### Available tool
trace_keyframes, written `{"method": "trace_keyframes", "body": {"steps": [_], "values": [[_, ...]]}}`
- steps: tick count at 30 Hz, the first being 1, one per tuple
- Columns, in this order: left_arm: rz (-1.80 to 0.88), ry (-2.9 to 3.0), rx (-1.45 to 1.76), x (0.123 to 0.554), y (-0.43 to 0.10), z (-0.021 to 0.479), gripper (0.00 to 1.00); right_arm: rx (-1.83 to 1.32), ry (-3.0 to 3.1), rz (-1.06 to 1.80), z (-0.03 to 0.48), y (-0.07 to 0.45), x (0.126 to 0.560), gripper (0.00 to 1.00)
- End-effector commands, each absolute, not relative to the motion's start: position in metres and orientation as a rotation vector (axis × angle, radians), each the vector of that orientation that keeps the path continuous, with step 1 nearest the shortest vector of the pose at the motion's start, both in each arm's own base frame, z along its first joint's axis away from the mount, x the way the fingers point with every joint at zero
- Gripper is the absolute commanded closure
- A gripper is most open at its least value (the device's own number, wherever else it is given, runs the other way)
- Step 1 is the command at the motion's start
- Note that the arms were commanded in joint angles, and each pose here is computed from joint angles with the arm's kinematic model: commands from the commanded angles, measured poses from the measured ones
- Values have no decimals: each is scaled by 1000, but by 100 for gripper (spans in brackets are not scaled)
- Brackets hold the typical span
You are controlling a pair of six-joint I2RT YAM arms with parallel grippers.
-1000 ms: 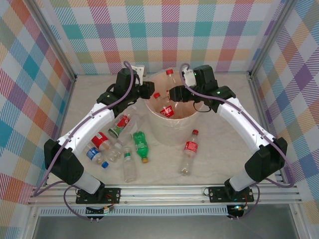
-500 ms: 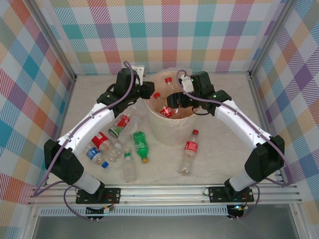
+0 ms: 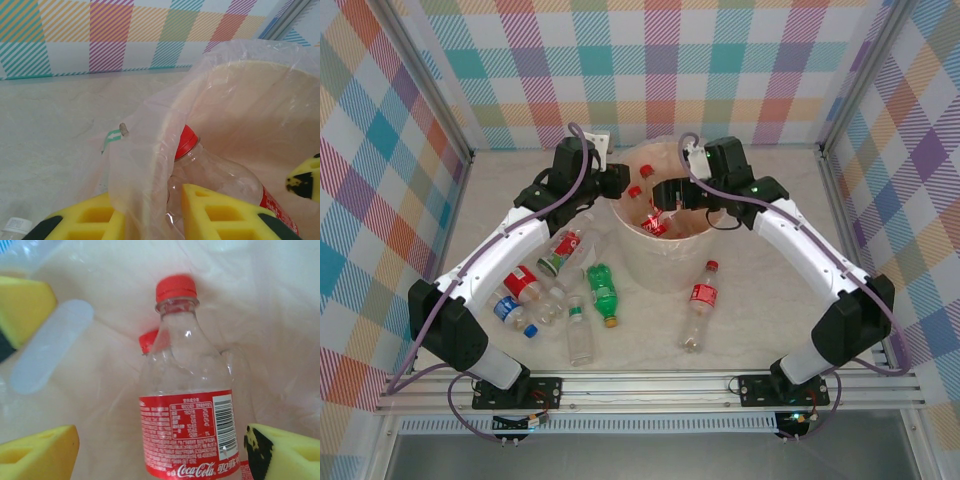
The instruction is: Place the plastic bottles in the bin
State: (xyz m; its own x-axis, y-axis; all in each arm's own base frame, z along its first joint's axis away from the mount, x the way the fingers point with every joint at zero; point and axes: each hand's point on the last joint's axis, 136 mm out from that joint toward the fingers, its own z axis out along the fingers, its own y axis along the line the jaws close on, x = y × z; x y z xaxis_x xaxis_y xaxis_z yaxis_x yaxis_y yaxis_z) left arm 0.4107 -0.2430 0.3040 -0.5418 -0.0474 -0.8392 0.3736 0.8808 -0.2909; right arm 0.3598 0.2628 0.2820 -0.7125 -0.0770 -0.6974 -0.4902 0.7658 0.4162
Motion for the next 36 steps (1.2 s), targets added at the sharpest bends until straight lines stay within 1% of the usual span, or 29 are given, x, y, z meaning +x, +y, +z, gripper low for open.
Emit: {"method": "trace_keyframes", "body": {"steps": [1, 5, 8, 11, 15, 21, 25, 27, 31, 36], "values": [[-478, 2369, 362, 375, -248, 219, 71, -402, 2179, 816, 333, 258, 348, 14], [-480, 2370, 364, 375, -249, 219, 71, -343, 2156, 780, 362, 240, 334, 14], [-478, 2375, 364, 375, -249, 217, 71, -259, 2157, 698, 379, 212, 317, 12], [-475, 2379, 364, 376, -249, 215, 71, -166, 2177, 594, 389, 178, 299, 11], [-448, 2385, 368, 377, -246, 212, 71, -49, 2219, 551, 389, 143, 276, 11], [-423, 2381, 365, 379, -243, 212, 71, 168, 2288, 531, 350, 95, 251, 11], [-412, 2385, 366, 379, -242, 209, 71, 296, 2325, 527, 319, 74, 237, 12], [-412, 2386, 367, 379, -243, 209, 71, 355, 2331, 522, 305, 67, 231, 9], [-409, 2387, 365, 379, -242, 208, 72, 419, 2383, 549, 267, 69, 229, 4], [-396, 2379, 362, 380, -240, 210, 72, 490, 2396, 755, 215, 93, 232, 4]]}}
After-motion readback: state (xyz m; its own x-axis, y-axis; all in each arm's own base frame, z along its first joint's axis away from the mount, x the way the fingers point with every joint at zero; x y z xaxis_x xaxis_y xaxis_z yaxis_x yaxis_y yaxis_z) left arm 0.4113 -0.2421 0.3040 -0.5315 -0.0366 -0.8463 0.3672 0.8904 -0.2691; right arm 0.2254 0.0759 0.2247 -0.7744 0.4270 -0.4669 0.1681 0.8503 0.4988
